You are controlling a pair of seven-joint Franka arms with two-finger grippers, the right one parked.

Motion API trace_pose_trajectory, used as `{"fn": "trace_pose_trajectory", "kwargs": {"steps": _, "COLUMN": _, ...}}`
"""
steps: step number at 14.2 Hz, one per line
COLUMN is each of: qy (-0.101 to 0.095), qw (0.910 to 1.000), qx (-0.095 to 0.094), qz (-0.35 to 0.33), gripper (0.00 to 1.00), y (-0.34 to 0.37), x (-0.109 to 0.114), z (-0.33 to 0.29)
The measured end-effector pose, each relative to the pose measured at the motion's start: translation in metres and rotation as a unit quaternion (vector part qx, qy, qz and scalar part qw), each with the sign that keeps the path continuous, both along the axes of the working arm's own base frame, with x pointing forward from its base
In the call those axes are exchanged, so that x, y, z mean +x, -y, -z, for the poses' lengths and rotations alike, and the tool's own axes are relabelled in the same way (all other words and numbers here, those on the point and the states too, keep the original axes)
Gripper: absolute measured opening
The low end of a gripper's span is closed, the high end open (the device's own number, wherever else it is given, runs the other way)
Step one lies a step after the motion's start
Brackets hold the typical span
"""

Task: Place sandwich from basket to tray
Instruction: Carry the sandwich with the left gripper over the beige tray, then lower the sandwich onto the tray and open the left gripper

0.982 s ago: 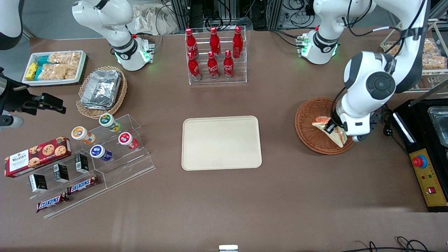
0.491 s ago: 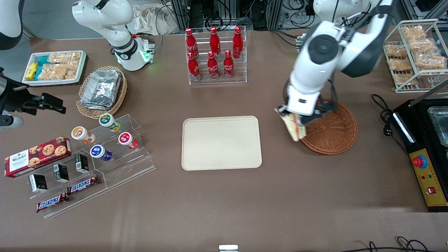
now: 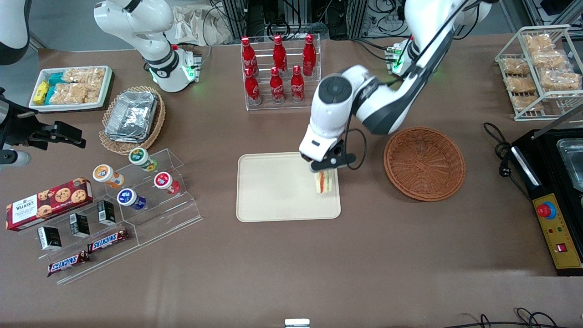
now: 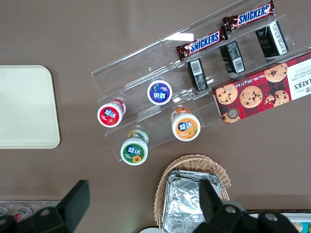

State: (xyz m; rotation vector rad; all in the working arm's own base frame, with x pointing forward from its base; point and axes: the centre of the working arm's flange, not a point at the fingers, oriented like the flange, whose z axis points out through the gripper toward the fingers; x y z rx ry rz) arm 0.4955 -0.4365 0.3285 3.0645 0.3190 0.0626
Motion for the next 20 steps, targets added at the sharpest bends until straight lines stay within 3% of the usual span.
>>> {"fn": "trace_pose_trajectory", "kwargs": {"steps": 5, "qy": -0.019, "qw": 0.9984, "qx": 0.027, "qz": 0.046, "gripper": 0.24, "y": -0.001, "x": 0.001, "z": 0.084}}
{"fn": "trace_pose_trajectory", "kwargs": {"steps": 18, "qy": -0.026, "qw": 0.9968, "qx": 0.041, "qz": 0.064, "gripper": 0.23, "y": -0.01, "x": 0.002, "z": 0.101}}
{"fn": "trace_pose_trajectory", "kwargs": {"steps": 20, "qy": -0.024, "qw": 0.9971, "qx": 0.04, "qz": 0.061, "gripper": 0.39, "y": -0.012, "x": 0.006, "z": 0.099}}
